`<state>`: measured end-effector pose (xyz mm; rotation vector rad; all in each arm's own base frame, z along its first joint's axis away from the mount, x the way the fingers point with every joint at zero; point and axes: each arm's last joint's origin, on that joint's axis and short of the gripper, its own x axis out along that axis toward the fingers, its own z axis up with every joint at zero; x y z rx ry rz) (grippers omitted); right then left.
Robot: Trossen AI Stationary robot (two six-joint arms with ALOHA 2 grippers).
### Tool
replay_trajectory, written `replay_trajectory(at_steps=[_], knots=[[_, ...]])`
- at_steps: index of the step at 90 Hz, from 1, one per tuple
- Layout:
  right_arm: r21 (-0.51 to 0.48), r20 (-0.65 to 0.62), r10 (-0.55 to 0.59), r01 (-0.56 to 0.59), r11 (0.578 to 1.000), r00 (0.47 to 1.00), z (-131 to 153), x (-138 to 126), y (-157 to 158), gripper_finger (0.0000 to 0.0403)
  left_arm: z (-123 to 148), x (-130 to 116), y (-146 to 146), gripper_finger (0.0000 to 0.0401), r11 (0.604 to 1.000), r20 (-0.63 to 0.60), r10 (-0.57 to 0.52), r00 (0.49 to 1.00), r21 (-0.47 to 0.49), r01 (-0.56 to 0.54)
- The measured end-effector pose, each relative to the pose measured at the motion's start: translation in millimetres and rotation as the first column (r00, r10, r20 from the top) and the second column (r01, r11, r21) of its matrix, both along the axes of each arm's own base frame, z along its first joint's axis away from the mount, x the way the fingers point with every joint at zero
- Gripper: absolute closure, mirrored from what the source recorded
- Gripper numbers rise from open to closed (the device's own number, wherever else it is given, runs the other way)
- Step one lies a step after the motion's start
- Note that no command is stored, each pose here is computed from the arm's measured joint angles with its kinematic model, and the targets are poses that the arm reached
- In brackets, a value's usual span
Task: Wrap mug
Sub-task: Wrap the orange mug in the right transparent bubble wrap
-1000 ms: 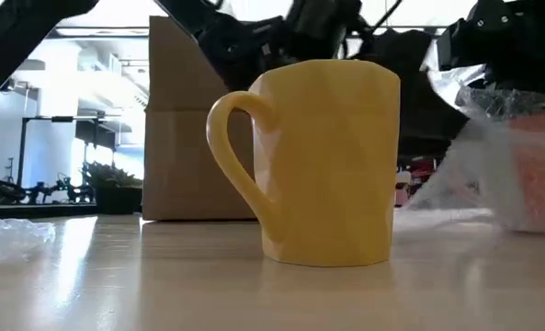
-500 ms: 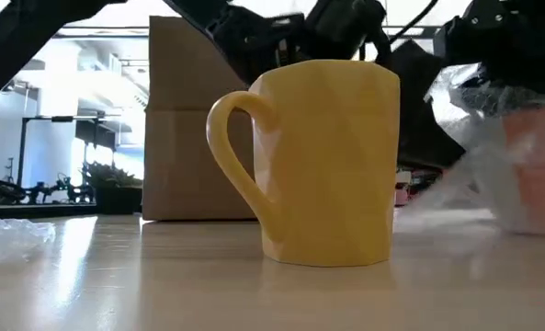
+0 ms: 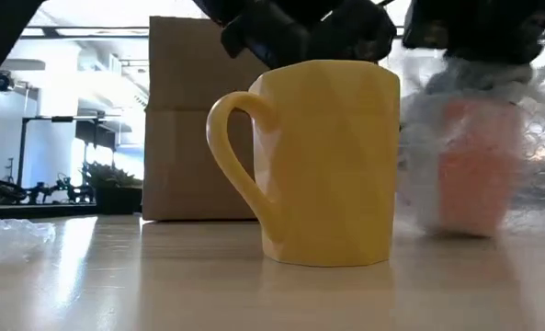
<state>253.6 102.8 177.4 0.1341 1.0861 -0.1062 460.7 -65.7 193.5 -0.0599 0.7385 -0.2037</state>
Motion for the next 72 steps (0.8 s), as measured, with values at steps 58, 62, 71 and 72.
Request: replay_trajectory(at_steps=[58,62,71,72], knots=[[0.003,-0.01,0.074,-0.074,0.997,0.997,0.5,2.6,-3.2,0.0403,61.4,-32.2,4.2,0.0233,0.995,0.229,0.07,0.971,0.054,-0.085],[-0.003,-0.008,0.078,-0.078,0.997,0.997,0.6,2.8,-3.4,0.0403,53.1,-29.4,5.1,0.0238,0.995,0.265,0.079,0.961,0.037,-0.092],[-0.021,-0.006,0.08,-0.08,0.997,0.997,0.6,3.2,-4.8,0.0403,28.5,-23.7,4.9,0.0256,0.995,0.322,0.086,0.943,0.018,-0.097],[-0.022,-0.006,0.079,-0.079,0.997,0.997,0.6,3.2,-5.1,0.0403,25.5,-22.7,4.7,0.0258,0.995,0.328,0.087,0.941,0.016,-0.098]])
